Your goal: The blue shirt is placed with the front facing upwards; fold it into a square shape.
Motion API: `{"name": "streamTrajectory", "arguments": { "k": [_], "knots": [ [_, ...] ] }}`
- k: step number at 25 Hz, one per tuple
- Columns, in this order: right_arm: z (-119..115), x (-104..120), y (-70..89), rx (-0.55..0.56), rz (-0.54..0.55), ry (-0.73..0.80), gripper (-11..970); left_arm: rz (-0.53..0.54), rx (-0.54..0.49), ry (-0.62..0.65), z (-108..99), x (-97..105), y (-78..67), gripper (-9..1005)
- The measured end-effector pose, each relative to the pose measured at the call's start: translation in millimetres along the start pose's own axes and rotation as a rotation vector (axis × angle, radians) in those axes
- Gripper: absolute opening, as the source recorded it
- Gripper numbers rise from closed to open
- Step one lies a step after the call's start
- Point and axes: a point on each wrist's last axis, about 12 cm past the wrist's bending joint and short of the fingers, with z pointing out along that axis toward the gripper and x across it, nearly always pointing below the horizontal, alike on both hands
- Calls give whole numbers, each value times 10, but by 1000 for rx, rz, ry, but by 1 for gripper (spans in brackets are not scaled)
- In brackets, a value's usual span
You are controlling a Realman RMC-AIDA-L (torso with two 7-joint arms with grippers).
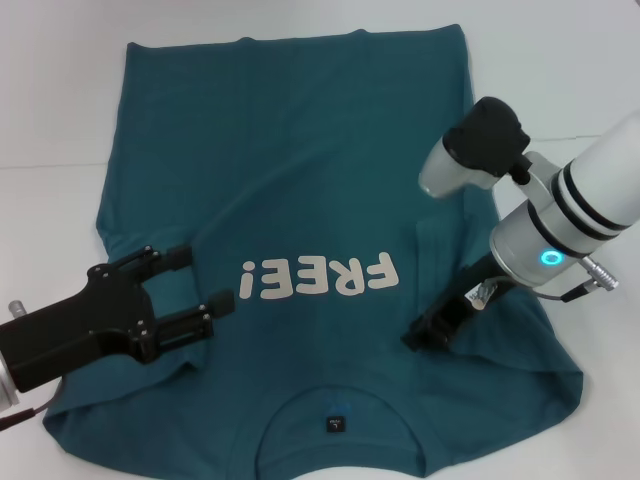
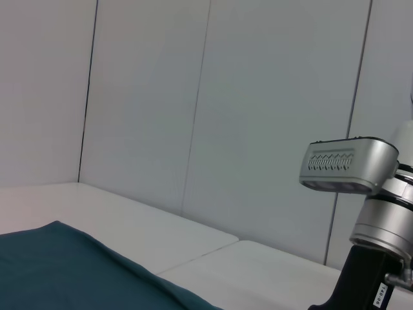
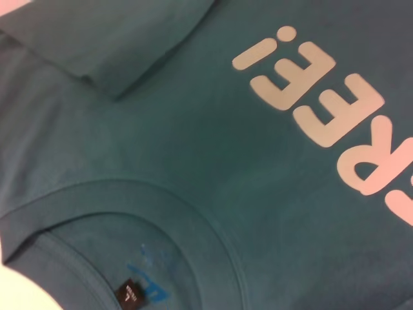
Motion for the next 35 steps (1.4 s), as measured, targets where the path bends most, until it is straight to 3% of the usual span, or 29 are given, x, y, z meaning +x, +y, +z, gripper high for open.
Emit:
{"name": "streamTrajectory", "arguments": {
  "k": [8,12,16,22,25,30,35],
  "knots": [
    [-199,44,-109,-32,109,-89,369,-12,-17,-11,-28,-5,15,833],
    [-457,243,-240,-116,231,-246,484,-84,-55,-30,-126,-34,54,835],
    [-594,483,-277,-155,287,-349,585,-188,-109,28,-343,-93,70,836],
    [-673,871,-294,-124,329,-422,759,-329,-296,216,-784,-152,81,838],
    [-634,1020,-276,-123,326,-434,791,-354,-358,281,-917,-94,89,835],
    [-564,1096,-273,-120,309,-437,822,-267,-376,340,-965,68,96,830],
    [-516,1127,-294,-122,314,-429,822,-331,-376,409,-935,188,103,831]
  ]
}}
